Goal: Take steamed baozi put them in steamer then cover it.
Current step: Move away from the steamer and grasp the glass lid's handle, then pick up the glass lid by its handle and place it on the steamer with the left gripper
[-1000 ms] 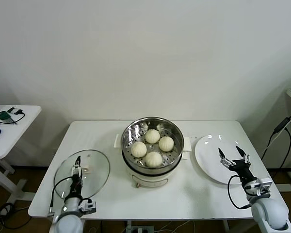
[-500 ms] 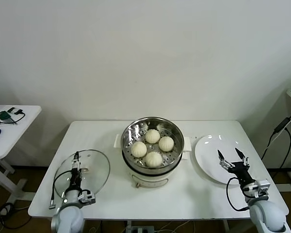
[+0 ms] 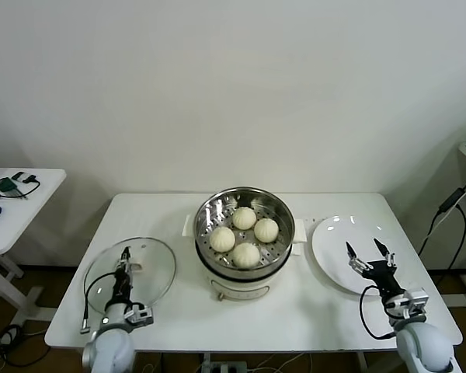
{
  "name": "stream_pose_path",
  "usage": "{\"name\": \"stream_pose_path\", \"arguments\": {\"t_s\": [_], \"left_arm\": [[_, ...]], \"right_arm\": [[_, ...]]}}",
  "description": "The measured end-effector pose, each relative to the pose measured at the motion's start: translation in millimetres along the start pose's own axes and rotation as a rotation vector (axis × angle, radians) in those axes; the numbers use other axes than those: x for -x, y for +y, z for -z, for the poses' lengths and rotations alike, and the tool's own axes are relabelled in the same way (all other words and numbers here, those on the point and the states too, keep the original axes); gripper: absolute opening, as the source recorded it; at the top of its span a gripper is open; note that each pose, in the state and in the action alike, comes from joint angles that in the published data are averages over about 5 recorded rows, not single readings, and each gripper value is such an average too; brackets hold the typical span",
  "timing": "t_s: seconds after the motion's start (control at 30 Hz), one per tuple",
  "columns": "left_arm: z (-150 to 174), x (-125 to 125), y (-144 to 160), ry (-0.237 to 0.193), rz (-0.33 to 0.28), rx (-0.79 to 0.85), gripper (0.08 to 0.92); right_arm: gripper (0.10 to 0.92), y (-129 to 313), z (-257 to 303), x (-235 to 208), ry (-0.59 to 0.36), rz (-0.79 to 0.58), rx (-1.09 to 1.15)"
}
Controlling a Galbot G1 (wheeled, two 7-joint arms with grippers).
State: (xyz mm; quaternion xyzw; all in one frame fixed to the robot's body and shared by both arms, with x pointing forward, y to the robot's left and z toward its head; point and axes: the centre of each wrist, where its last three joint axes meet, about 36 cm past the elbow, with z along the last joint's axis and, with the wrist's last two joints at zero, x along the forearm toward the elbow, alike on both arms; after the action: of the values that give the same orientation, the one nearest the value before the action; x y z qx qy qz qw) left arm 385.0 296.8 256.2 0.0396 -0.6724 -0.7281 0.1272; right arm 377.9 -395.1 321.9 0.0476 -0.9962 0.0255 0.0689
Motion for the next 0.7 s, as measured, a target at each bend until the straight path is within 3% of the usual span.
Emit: {"name": "stream_pose_path", "arguments": {"t_s": [0.2, 0.43, 0.7], "left_arm": [[-4.0, -1.9, 8.2, 0.002, 0.021, -0.017, 0.152], [-11.0, -13.3, 29.8, 0.021, 0.081, -0.027, 0.146], [-16.5, -38.0, 77.9, 0.087, 0.184, -0.008, 0.146]], "right_arm": [[0.823, -1.9, -0.8, 1.6, -0.003, 0.001, -0.011], [0.823, -6.2, -1.1, 3.2, -0.003, 0.001, -0.029], [0.823, -10.4, -1.3, 7.1, 0.002, 0.003, -0.048]]}}
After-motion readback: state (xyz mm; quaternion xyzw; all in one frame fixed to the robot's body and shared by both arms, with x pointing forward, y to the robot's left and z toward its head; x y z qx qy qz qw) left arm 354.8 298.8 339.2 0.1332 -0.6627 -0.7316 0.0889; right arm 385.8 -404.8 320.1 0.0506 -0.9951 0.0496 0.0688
